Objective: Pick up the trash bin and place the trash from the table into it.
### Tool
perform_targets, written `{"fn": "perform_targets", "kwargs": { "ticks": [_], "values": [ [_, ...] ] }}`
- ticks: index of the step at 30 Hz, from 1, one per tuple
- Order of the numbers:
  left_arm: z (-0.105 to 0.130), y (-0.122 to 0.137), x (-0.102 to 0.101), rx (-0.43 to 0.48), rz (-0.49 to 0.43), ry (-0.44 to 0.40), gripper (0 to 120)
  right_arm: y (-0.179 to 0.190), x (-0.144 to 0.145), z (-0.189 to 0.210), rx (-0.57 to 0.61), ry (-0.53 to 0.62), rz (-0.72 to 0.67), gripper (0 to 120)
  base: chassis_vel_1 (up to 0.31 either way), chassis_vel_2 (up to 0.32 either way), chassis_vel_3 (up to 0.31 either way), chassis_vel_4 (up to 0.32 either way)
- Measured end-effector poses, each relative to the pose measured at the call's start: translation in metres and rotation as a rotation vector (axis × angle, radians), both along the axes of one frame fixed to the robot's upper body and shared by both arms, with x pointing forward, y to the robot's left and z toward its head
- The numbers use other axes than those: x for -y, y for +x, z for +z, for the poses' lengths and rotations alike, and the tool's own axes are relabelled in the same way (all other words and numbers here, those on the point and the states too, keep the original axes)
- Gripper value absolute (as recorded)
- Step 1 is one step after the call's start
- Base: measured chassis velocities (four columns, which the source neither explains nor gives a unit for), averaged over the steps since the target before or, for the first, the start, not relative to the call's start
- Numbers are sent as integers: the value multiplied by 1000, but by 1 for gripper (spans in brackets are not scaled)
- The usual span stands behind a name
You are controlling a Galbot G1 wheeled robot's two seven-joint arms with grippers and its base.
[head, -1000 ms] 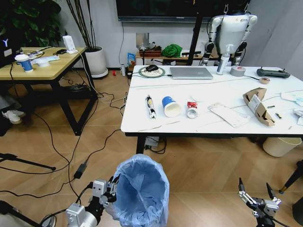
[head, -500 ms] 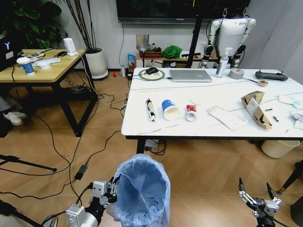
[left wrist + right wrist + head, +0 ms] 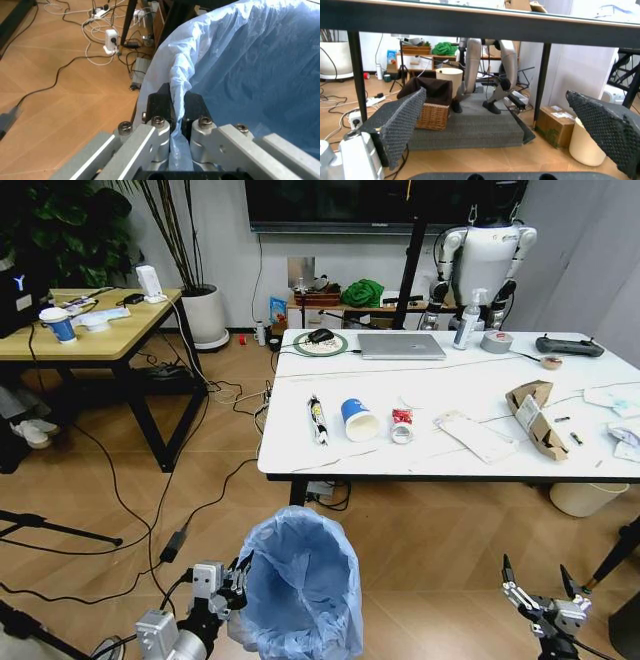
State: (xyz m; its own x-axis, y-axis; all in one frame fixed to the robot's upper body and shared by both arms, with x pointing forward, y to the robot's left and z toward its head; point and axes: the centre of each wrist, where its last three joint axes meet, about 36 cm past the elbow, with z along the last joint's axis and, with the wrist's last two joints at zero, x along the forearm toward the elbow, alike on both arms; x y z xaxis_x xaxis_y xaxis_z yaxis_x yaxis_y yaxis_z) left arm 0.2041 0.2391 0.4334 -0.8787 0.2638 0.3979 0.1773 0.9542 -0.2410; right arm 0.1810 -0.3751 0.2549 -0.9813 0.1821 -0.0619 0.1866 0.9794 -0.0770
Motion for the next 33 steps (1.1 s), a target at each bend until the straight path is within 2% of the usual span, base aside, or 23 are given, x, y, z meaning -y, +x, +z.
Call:
{"fn": "perform_targets", "kwargs": {
  "ticks": [20,33],
  "values": [
    [6,11,-2,-12,11,-21,0,2,-4,-6,0,5,-2,100,0,0,0,0],
    [5,3,-2,-38,24,-22,0,11,-9,-2,7,10,27,100,0,0,0,0]
  ]
}}
